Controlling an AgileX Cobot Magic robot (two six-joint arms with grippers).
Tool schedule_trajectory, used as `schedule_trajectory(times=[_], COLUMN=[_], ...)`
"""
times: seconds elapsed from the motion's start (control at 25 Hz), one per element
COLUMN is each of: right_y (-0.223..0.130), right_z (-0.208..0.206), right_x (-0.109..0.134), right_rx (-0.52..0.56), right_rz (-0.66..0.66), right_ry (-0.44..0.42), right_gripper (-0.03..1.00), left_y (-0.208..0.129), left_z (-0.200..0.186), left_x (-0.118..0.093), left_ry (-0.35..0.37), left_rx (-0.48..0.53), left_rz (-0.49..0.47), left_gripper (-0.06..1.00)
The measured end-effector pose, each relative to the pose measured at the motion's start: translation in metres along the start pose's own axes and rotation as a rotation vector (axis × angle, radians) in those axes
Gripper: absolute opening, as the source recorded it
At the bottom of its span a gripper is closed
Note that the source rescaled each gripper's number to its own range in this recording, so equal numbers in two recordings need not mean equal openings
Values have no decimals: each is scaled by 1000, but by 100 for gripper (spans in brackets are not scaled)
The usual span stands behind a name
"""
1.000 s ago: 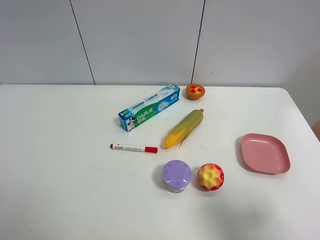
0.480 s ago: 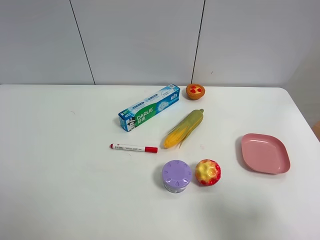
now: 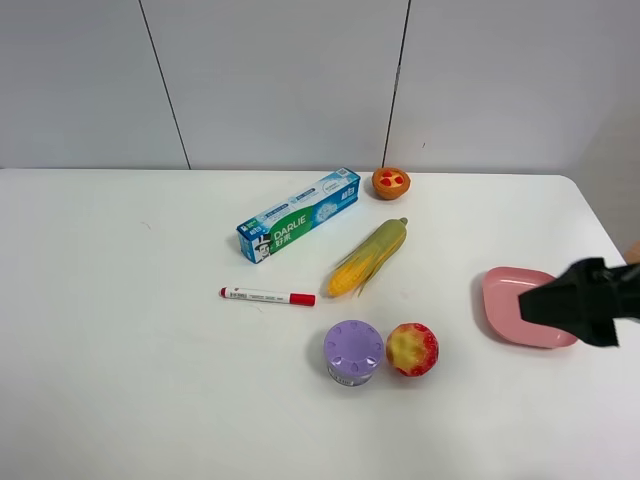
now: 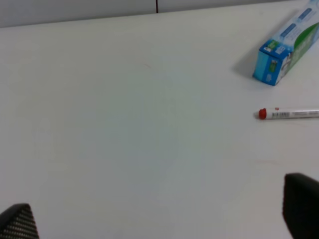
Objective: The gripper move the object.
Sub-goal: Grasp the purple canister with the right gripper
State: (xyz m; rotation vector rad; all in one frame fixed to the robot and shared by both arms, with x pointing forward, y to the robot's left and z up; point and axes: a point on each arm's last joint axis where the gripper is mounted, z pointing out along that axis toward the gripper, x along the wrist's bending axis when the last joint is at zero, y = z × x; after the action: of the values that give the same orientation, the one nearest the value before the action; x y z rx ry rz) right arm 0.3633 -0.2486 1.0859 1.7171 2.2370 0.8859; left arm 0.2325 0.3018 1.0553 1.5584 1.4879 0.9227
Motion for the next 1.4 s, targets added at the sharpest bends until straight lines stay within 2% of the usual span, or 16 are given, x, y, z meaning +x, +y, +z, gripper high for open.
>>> schedule_trajectory(times=[0.16,0.32,0.52,0.72,0.88,1.04,1.4], right_y=[33,52,69,84,86,81,63], right_z=[26,61,108,137,147,166,209], right_x=[20,46,74,97,101,101,105], right_rx=[105,205,314,362,393,449,579], right_rz=[-93,-203,-341,-556,-689,-755,-754], right_ry=[70,105,91,79,99,117,151], right_gripper=[100,100,100,100,100,100,100], left_y=[0,0,0,0,0,0,0], left_z=[0,0,0,0,0,0,0], left_x=[0,0,0,0,0,0,0], left_ry=[0,0,0,0,0,0,0], left_rx=[0,0,0,0,0,0,0], left_rz=[0,0,0,0,0,0,0], left_gripper=[100,100,100,100,100,100,100])
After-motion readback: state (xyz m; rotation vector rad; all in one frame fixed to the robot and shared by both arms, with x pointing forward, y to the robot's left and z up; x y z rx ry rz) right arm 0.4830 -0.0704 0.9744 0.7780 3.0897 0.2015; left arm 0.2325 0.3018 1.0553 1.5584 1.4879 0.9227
